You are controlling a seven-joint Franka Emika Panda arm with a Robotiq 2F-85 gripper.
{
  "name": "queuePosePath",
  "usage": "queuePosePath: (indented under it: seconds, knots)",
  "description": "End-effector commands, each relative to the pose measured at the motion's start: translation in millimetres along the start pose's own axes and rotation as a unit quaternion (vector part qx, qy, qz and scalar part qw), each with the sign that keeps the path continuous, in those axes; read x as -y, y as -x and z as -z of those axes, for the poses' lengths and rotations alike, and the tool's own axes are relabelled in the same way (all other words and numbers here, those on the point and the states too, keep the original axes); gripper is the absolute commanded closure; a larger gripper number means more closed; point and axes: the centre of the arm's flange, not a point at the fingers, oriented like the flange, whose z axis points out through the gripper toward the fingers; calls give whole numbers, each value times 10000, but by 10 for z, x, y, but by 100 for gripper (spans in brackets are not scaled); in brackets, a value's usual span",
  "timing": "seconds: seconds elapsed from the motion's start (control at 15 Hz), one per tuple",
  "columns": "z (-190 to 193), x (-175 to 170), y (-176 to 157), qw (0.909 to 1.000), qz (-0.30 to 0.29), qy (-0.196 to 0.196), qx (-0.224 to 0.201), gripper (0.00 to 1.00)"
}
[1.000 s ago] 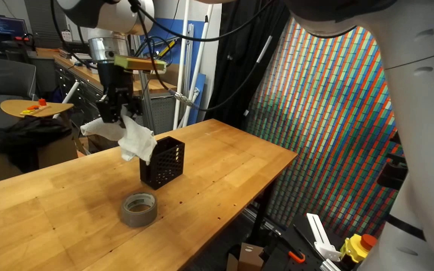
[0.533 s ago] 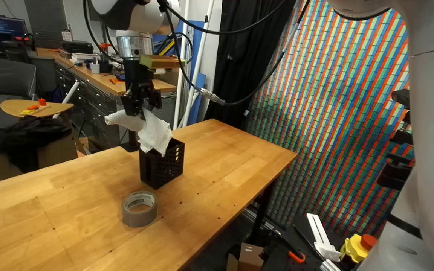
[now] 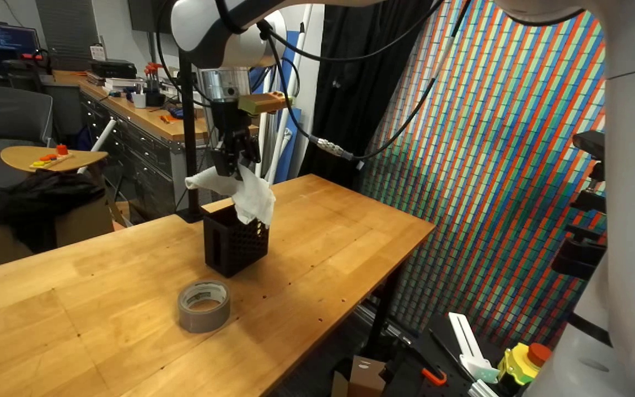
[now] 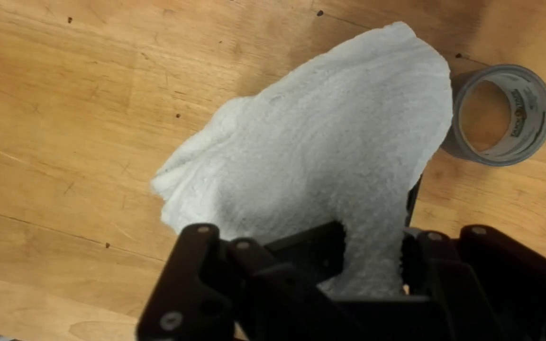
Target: Put the towel into the box.
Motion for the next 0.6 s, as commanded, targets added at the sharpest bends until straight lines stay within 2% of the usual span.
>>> queuePosePath:
  seconds: [0.0,0.27,0.53]
  knots:
    - [-35,-144,145,9996,239,4,-154,96]
    - [-262,-206,156,9989,380,-221,-181,97]
    - [-444,-85,95,9974,561,-435,-133,97]
